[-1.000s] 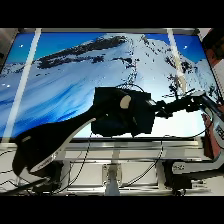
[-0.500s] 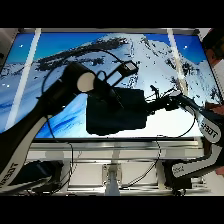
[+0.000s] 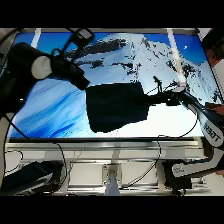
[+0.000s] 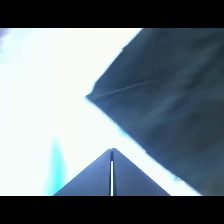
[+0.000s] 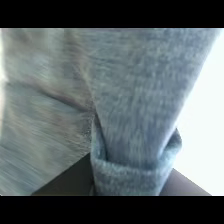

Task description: Fold the clothes and pants, and hang the long-sleeved shirts on hangers.

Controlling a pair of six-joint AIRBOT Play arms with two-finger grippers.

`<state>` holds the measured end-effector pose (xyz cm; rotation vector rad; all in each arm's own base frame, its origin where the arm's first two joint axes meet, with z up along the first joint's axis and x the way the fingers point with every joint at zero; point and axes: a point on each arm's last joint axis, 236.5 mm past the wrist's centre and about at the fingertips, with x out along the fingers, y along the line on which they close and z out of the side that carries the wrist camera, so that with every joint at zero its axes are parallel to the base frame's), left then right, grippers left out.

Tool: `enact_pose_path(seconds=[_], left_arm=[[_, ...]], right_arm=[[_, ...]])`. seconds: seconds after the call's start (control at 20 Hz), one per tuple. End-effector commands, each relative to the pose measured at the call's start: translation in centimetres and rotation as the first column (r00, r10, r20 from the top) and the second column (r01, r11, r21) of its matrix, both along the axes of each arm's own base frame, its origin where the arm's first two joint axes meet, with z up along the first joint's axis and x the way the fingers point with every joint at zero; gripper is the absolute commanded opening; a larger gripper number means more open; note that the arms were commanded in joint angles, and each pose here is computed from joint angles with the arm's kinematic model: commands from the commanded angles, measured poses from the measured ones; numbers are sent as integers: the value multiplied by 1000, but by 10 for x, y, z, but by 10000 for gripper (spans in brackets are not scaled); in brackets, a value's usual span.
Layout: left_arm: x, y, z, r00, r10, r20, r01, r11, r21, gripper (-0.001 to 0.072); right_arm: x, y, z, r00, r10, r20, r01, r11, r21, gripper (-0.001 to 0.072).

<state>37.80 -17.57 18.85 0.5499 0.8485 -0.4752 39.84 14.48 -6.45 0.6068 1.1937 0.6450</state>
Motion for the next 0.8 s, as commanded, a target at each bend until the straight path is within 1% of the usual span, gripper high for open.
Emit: enact_pose_path(seconds=[0.0,0.1,0.2,0.3,0.4,0.55,0.65,0.75], left_arm=[[18,58,10,990,137,45,-139,990,35,27],[19,61,10,989,144,45,-146,989,35,27],[18,58,10,989,139,41,-140,990,29,27],[18,57,10,990,137,38,-138,990,24,27],[18,57,10,990,137,38,-138,990,25,27],[18,57,10,990,137,38,-138,990,24,27],[18,57,10,990,137,38,-138,990,25,27],[18,57,10,990,137,38,-138,990,24,27]], right_arm=[[31,-44,61,982,-102,157,103,995,5,37],[41,-91,102,947,-222,234,227,974,6,36],[37,-141,134,897,-342,281,357,934,-3,36],[24,-195,160,830,-460,316,493,870,-27,36],[3,-243,182,750,-560,352,614,788,-54,36],[-45,-317,207,625,-645,439,760,631,-156,36],[-84,-363,219,490,-753,439,868,470,-163,36],[-127,-399,224,381,-813,441,925,333,-185,36]])
